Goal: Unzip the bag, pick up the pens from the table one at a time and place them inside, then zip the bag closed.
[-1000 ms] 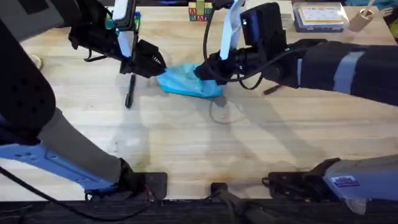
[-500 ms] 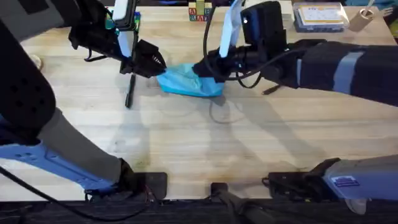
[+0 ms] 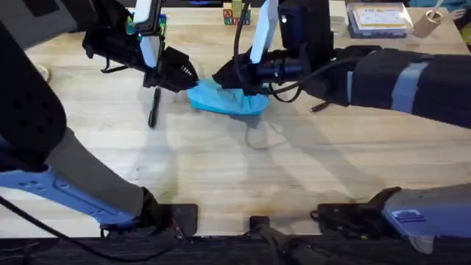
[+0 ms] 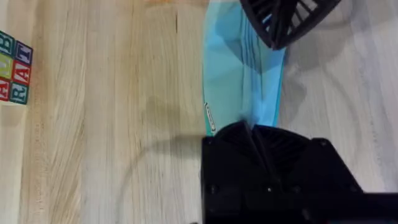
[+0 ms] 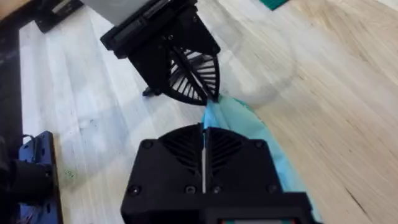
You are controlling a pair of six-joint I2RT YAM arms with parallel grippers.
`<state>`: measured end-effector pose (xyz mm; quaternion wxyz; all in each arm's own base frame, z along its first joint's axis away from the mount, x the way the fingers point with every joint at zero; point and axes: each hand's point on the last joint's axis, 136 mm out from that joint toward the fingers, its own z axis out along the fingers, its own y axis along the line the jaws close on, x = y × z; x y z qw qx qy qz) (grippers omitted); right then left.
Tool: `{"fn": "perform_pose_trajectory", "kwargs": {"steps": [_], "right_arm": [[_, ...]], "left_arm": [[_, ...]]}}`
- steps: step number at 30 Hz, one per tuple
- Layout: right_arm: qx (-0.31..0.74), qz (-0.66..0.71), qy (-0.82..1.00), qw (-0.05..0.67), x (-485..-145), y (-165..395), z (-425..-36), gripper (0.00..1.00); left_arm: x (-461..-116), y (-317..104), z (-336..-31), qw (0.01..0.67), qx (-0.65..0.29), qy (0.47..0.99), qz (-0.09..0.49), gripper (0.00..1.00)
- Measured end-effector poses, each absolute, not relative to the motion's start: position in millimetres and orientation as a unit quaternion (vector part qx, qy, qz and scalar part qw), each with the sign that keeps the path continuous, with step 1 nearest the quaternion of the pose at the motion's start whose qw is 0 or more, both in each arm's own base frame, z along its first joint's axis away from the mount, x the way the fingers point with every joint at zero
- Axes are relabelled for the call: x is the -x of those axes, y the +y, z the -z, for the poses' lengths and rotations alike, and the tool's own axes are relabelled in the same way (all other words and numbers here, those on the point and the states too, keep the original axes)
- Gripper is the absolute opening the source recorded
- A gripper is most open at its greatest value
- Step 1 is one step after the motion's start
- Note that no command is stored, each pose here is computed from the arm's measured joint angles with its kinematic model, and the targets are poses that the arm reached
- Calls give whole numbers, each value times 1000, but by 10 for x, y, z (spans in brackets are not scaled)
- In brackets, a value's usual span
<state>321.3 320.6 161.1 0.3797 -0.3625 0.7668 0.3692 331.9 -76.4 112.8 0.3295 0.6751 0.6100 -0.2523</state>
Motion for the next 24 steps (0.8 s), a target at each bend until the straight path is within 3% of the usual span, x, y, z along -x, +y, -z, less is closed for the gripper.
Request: {"fn": "perform_pose_trajectory", "kwargs": {"steps": [7,9,14,18,24], "right_arm": [[356,-361,772,384,-3241,3183,-1616,31],[341,-340,766,425,-3247,3056,-1974,29],[318,-301,790,430,-3151,2807,-2137,30],[280,-244,850,374,-2894,2411,-1978,30],[175,-194,911,320,-2817,2069,-1740,30]], "left_arm": [[-3319,-764,-1128,330,-675,610,252,42],[-3320,-765,-1129,330,-675,610,253,42],[-3330,-796,-1167,342,-671,606,259,42],[-3340,-881,-1279,372,-656,594,279,42],[-3327,-911,-1323,380,-648,592,290,42]]}}
